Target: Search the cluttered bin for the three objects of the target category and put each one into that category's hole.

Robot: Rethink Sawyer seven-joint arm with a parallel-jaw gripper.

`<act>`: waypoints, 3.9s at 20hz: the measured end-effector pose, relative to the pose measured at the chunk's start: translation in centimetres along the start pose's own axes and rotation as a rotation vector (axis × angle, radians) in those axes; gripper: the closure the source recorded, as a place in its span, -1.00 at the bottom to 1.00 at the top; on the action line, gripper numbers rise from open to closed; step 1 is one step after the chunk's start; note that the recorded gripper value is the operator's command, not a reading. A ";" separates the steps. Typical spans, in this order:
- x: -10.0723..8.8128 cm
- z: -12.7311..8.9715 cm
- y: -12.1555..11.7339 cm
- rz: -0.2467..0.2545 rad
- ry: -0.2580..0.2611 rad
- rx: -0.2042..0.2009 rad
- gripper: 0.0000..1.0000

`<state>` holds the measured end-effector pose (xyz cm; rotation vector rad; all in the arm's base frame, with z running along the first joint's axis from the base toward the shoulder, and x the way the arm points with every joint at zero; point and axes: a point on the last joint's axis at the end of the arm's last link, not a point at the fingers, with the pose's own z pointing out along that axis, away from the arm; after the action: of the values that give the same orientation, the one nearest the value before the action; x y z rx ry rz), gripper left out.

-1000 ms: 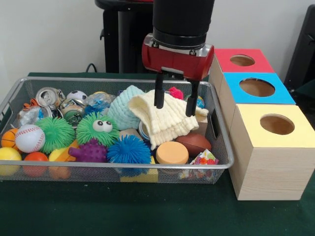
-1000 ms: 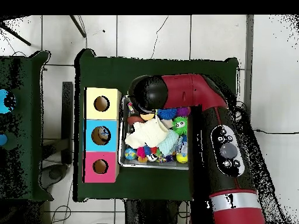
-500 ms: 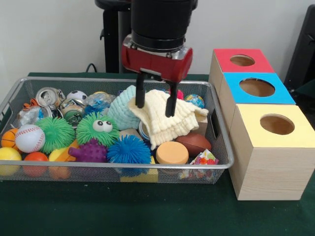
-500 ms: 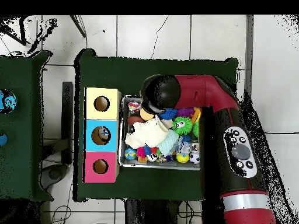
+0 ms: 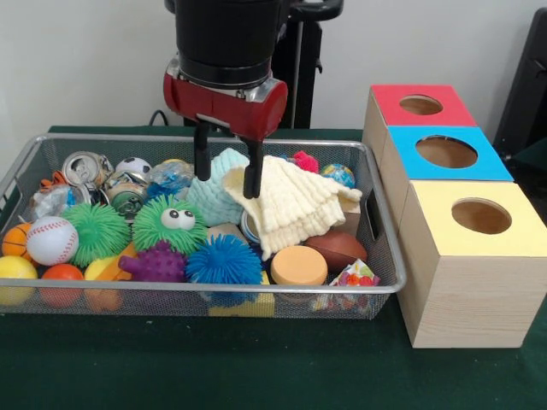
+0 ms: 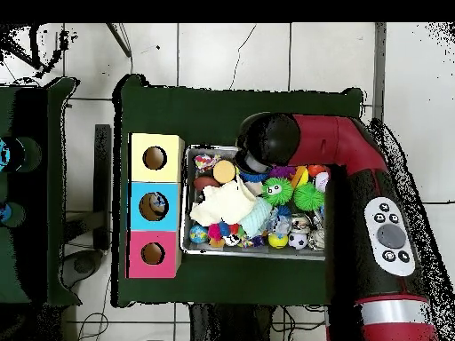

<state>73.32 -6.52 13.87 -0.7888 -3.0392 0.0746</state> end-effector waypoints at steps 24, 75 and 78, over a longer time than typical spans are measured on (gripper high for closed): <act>1.6 -3.3 0.3 -0.006 -0.014 0.078 -1.00; -8.7 -4.0 -9.9 0.148 0.007 0.091 -1.00; -9.6 -4.0 -11.5 0.150 0.010 0.090 -1.00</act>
<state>76.19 -21.06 18.51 -1.0042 -2.9380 0.2054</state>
